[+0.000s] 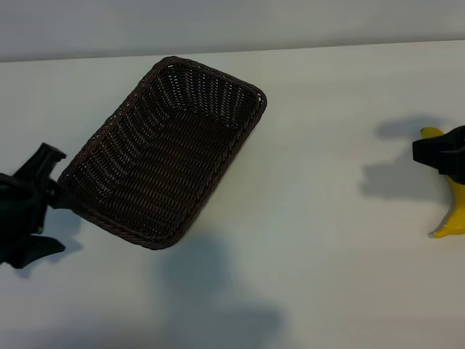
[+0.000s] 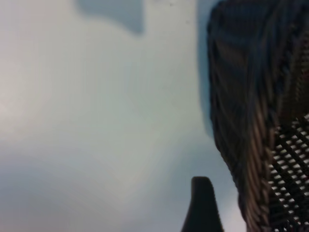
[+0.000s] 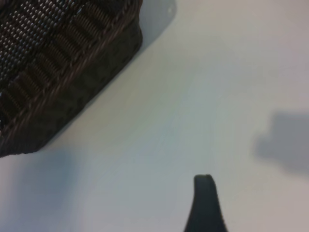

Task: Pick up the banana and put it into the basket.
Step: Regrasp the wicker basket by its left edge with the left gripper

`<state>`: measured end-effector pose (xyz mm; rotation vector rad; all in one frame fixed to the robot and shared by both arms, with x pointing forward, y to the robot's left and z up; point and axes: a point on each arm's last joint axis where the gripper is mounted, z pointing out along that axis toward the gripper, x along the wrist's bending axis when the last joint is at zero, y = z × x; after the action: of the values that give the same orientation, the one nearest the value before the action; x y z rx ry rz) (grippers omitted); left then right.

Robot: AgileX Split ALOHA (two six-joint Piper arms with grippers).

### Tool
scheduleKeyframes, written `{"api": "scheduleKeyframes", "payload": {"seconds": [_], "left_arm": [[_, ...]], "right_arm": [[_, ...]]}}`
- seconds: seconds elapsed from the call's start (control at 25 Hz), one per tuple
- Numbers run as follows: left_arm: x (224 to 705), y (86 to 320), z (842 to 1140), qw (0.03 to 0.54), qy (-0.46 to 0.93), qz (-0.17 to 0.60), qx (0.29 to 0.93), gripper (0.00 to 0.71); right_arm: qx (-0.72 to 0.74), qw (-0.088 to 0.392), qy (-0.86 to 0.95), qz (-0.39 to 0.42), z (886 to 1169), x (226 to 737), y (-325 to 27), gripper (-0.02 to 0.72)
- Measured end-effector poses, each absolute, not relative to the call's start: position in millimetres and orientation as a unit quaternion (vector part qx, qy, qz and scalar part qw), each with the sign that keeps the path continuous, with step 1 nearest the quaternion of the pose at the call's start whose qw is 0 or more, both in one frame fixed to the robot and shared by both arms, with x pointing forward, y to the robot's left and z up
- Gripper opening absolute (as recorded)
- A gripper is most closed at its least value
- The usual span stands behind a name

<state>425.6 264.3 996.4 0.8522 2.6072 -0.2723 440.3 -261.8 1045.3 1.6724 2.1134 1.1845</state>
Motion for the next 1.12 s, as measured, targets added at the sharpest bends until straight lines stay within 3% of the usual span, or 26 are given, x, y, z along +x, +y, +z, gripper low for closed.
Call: {"api": "scheduleKeyframes", "payload": {"seconds": [0.52,1.12], "left_arm": [[449.3,240.9,957.3,0.153,0.927,-0.100,0.328,0.560],[473.5,241.2,919.9,0.152,0.941,-0.073,0.293,0.543]], "right_arm": [[0.566,0.100,0.714,0.401,1045.4,440.5,-261.9,0.524],[0.566,0.101,0.713,0.401,1045.5,440.6,-262.0,0.524]]}}
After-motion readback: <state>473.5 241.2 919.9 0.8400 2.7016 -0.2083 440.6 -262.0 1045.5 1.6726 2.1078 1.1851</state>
